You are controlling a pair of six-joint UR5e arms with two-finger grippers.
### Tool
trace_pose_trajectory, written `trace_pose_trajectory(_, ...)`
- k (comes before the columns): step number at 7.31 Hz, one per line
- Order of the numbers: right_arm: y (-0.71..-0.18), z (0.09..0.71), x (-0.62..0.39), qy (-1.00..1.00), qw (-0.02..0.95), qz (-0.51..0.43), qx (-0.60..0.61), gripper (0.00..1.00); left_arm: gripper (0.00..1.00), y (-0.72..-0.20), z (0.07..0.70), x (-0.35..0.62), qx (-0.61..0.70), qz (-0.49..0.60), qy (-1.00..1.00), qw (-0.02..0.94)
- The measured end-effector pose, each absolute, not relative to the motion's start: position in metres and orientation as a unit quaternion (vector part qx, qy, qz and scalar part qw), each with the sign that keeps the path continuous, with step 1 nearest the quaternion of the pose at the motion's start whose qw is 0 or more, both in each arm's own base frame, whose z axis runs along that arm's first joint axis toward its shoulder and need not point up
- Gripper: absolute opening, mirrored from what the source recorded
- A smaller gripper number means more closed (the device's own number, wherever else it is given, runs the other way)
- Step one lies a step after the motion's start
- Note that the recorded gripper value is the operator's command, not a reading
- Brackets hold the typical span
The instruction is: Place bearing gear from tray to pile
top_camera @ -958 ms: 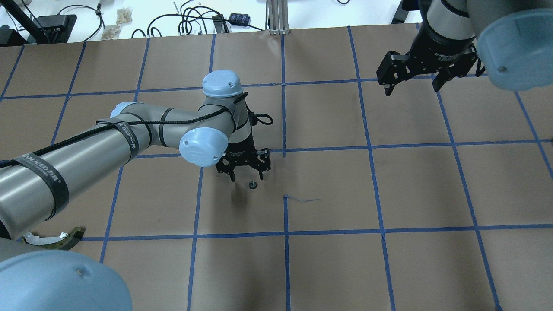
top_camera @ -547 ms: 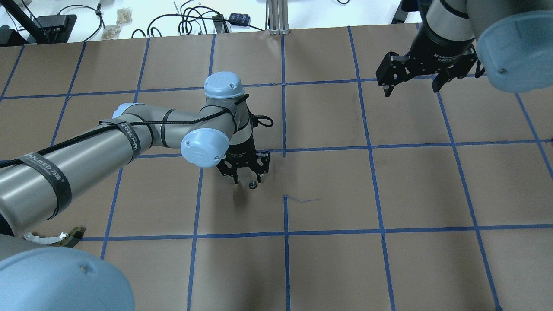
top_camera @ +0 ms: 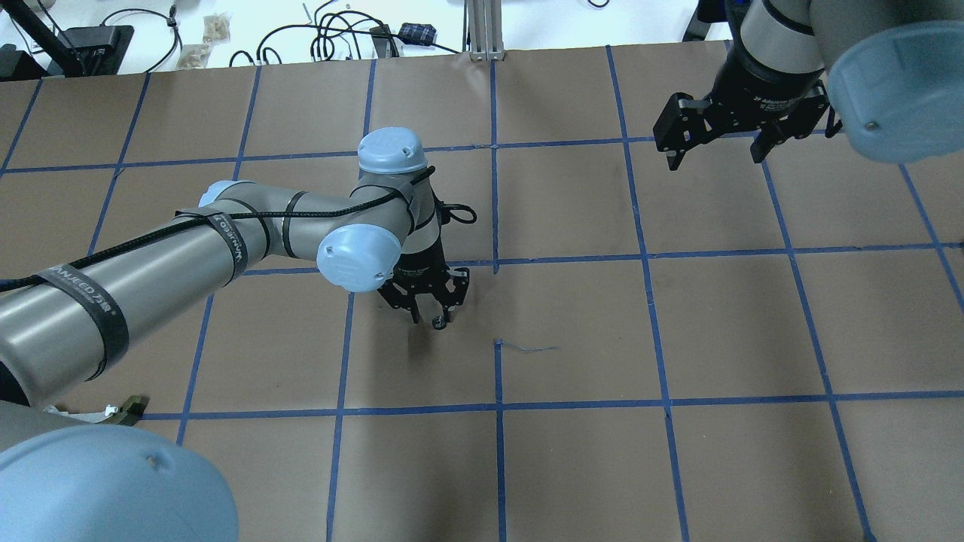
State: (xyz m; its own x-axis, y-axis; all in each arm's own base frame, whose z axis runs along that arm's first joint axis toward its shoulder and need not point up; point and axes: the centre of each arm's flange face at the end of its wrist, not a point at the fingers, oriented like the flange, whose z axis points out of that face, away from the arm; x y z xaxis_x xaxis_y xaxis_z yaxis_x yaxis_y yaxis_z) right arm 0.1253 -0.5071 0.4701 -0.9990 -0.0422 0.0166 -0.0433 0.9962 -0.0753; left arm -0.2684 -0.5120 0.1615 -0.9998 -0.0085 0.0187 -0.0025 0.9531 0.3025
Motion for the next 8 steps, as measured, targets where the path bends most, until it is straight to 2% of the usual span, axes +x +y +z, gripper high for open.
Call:
trace_pose_trajectory(5,-0.507,0.470,0.125,-0.999,0.008,0.037,0.022,1.00,0.00,-0.531,0.185,-0.254,0.009,-0.131,-0.991,0.013)
trace_pose_trajectory(8,-0.507,0.469,0.125,-0.999,0.008,0.037,0.022,1.00,0.00,-0.592,0.237,-0.137,0.010,-0.128,-0.992,-0.003)
